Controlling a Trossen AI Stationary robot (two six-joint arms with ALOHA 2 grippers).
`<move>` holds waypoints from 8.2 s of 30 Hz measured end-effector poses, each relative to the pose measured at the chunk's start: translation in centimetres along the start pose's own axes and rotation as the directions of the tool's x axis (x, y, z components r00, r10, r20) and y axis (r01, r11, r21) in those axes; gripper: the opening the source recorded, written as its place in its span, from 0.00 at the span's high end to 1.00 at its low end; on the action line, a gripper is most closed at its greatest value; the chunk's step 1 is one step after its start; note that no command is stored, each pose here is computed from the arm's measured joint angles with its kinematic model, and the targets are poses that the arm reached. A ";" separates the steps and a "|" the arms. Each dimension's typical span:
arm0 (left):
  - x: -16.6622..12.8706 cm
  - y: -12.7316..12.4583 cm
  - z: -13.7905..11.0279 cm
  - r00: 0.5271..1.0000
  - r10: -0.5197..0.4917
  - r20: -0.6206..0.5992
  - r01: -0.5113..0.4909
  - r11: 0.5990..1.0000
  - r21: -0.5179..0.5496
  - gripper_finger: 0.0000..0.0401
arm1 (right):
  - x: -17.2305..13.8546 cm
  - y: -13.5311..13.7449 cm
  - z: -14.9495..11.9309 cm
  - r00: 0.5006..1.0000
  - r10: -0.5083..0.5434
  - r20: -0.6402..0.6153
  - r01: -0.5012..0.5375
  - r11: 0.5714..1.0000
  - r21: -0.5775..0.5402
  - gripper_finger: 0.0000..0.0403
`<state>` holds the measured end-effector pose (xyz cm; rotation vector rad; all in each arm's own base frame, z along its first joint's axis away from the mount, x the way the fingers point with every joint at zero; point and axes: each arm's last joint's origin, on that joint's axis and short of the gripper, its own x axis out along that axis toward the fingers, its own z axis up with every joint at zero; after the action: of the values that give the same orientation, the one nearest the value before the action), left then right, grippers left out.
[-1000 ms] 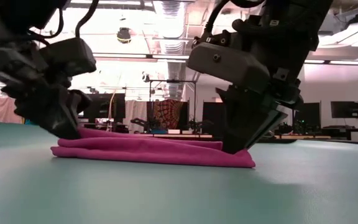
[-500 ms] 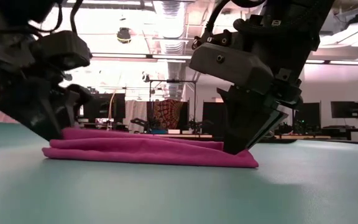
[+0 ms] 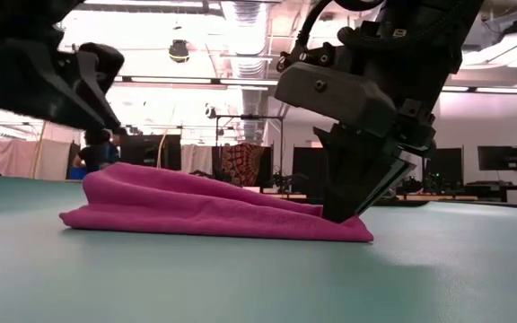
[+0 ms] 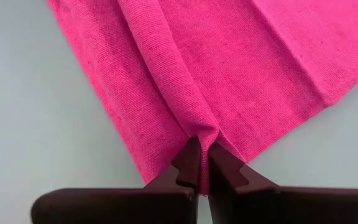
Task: Roll towel
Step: Roll the pink towel
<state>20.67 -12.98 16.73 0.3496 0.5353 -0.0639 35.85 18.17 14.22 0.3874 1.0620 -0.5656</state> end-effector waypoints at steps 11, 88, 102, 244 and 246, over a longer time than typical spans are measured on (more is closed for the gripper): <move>4.8 -1.7 -3.4 0.990 0.087 -0.114 -0.084 0.996 0.035 0.98 | 0.0 0.1 0.0 1.000 0.012 0.004 -0.012 1.000 -0.016 0.90; 6.3 -0.8 -5.1 0.961 -0.120 -0.248 0.072 0.978 -0.196 1.00 | -2.6 3.1 -7.3 0.880 0.080 0.468 0.354 0.547 -0.759 0.42; 6.6 -0.3 -5.2 0.953 -0.163 -0.256 0.114 0.974 -0.196 1.00 | -0.7 0.9 -5.5 0.874 -0.019 0.485 0.431 0.488 -0.759 0.42; 6.8 2.0 -6.0 0.984 -0.054 -0.169 0.022 0.982 -0.187 1.00 | 1.5 -5.1 -3.7 0.888 0.319 0.330 0.031 0.676 -0.737 0.42; 6.8 2.0 -6.0 0.984 -0.054 -0.170 0.022 0.982 -0.186 1.00 | 1.8 -5.5 -3.8 0.901 0.298 0.314 0.021 0.695 -0.719 0.42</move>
<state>23.85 -8.86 9.05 0.1647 0.7165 -0.0203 30.51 15.44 10.80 -0.3355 0.7493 -0.0460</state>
